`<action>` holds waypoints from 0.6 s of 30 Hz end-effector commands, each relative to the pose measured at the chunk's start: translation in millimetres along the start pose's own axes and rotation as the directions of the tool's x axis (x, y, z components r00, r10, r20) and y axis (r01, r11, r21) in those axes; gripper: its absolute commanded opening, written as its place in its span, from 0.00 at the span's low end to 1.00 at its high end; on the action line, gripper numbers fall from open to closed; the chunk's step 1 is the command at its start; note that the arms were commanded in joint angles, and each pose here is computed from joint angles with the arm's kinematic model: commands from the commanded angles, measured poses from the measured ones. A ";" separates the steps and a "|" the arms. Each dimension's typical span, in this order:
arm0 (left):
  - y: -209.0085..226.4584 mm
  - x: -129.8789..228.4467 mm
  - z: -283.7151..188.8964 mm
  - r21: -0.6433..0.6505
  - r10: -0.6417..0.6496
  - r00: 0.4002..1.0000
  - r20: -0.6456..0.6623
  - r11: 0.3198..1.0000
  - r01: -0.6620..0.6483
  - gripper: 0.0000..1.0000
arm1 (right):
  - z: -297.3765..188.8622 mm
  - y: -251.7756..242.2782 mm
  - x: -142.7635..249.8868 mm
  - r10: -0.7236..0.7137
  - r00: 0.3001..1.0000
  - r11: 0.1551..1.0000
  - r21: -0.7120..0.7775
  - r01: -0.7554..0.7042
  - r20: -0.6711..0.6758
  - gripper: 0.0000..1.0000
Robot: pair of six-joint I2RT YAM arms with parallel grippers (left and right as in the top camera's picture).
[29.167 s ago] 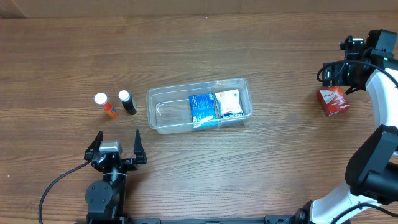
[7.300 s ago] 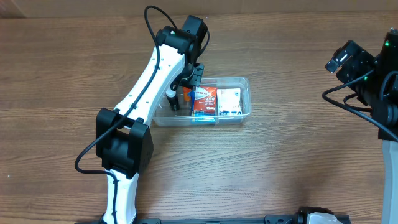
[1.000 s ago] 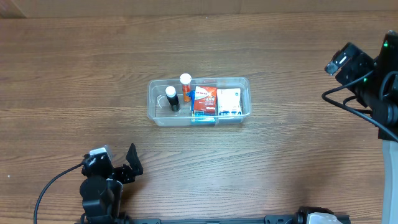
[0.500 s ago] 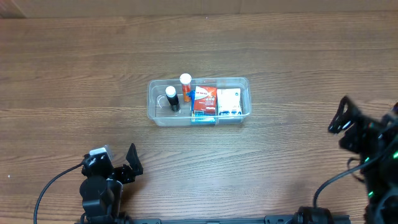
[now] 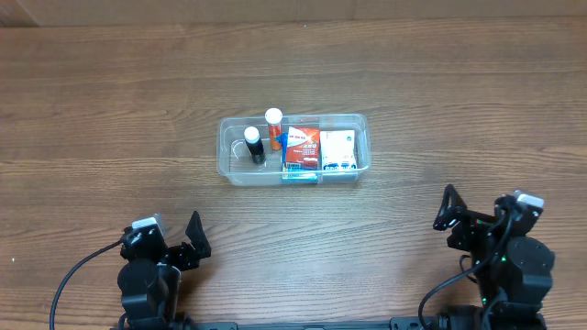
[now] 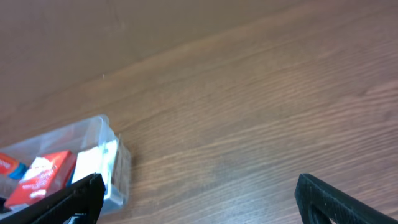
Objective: Pack container
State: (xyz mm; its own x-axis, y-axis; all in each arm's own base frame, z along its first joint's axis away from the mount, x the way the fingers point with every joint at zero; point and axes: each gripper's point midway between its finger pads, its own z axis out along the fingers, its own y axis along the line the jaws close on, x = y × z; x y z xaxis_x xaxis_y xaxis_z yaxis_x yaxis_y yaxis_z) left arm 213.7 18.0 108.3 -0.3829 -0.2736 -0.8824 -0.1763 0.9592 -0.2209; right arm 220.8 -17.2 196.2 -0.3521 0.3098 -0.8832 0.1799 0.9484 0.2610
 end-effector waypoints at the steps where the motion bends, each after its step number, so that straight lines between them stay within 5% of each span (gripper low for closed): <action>1: -1.1 0.1 -0.1 0.008 -0.014 1.000 0.004 1.000 0.014 1.00 | 7.4 0.3 10.7 -0.006 1.000 1.000 -0.023 0.006 0.005 1.00; 18: -1.1 0.1 -0.1 0.008 -0.014 1.000 0.004 1.000 0.014 1.00 | 42.5 -1.9 61.2 -0.002 1.000 0.996 -0.089 -0.001 -0.030 1.00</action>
State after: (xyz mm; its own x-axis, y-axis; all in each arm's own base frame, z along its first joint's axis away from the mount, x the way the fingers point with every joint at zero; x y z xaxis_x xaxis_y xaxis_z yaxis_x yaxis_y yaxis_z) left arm 213.7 18.0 108.2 -0.3832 -0.2736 -0.8822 -0.1764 0.9592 -0.2209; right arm 237.6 -7.2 132.1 -0.3746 0.3096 -0.8740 0.1217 0.9509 0.2847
